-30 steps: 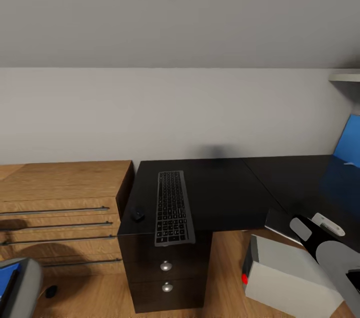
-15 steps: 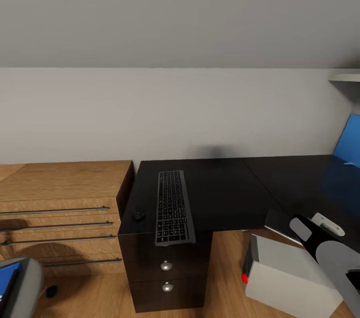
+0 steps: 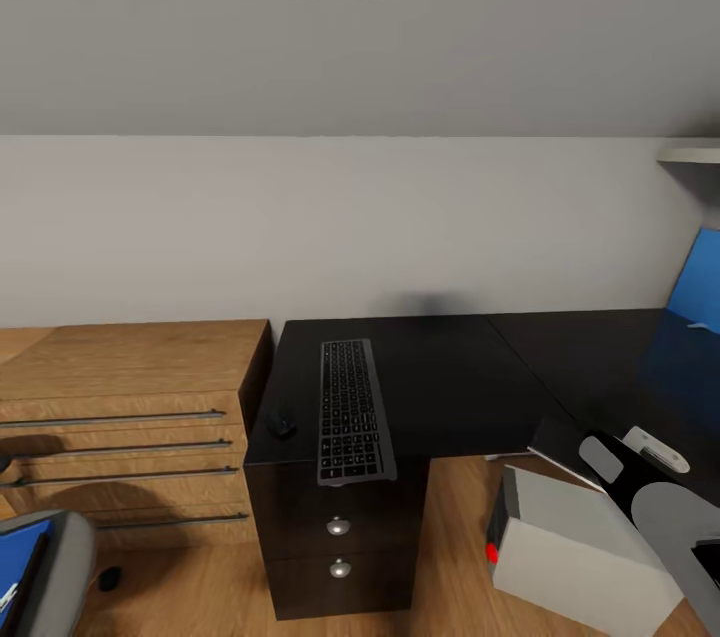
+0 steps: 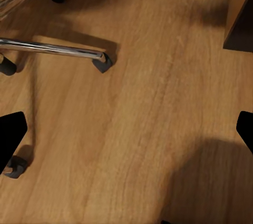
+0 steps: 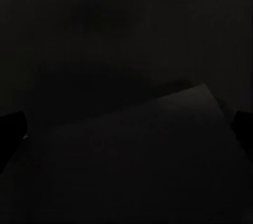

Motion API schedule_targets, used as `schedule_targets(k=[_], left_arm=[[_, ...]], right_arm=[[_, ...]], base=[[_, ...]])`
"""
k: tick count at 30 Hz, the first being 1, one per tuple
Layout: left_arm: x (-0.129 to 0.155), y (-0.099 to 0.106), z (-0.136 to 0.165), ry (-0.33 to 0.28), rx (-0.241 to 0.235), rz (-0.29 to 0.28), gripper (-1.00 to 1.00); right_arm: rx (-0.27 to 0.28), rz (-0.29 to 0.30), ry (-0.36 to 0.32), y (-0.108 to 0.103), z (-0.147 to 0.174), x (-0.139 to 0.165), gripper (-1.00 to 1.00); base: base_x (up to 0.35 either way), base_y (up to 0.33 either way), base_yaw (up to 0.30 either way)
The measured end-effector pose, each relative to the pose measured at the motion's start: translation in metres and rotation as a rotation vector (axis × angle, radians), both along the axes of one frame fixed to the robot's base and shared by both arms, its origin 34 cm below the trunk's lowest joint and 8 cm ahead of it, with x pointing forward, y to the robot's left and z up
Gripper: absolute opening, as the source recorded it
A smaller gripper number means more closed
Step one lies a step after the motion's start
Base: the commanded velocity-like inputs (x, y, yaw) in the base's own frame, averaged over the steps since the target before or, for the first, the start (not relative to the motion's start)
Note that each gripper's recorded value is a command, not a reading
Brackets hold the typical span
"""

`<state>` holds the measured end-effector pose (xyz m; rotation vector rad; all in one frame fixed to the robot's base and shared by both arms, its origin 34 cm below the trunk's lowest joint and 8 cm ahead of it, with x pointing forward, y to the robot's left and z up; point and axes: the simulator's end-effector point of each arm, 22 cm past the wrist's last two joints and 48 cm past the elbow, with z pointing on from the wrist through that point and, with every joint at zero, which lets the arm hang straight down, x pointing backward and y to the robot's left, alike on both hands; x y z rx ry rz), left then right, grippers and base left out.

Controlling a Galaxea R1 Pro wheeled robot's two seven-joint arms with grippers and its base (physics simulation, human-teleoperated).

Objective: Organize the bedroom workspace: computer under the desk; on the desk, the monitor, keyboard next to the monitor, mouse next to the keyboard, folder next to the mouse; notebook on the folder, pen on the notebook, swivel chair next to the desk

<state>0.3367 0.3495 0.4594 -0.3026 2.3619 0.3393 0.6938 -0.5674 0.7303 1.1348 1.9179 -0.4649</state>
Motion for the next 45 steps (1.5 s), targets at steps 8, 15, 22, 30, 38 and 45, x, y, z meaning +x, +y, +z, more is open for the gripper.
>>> schedule_targets(k=[8,15,22,30,38,45], left_arm=[[0.0,0.0,0.0,0.001,0.0,-0.001,1.0],[-0.001,0.0,0.0,0.002,0.0,-0.001,1.0],[-0.001,-0.001,0.0,0.002,-0.001,-0.001,1.0],[0.0,0.0,0.0,0.001,0.0,-0.001,1.0],[0.001,-0.001,0.014,0.001,-0.001,-0.001,1.0],[0.002,-0.001,0.027,0.002,-0.001,-0.002,1.0]], right_arm=[[0.001,0.002,-0.001,0.002,0.0,0.001,1.0],[0.0,0.002,-0.001,0.002,0.0,0.001,1.0],[0.002,0.002,-0.002,0.002,0.0,0.001,1.0],[0.001,0.002,-0.001,0.002,0.0,0.001,1.0],[0.027,-0.02,0.025,0.001,0.001,-0.01,1.0],[0.045,-0.038,0.029,0.001,0.008,-0.014,1.0]], base=[[-0.004,0.004,0.0],[-0.038,0.053,0.0],[-0.009,0.012,0.0],[-0.001,0.002,0.0],[0.0,0.0,0.0],[0.0,0.0,0.0]])
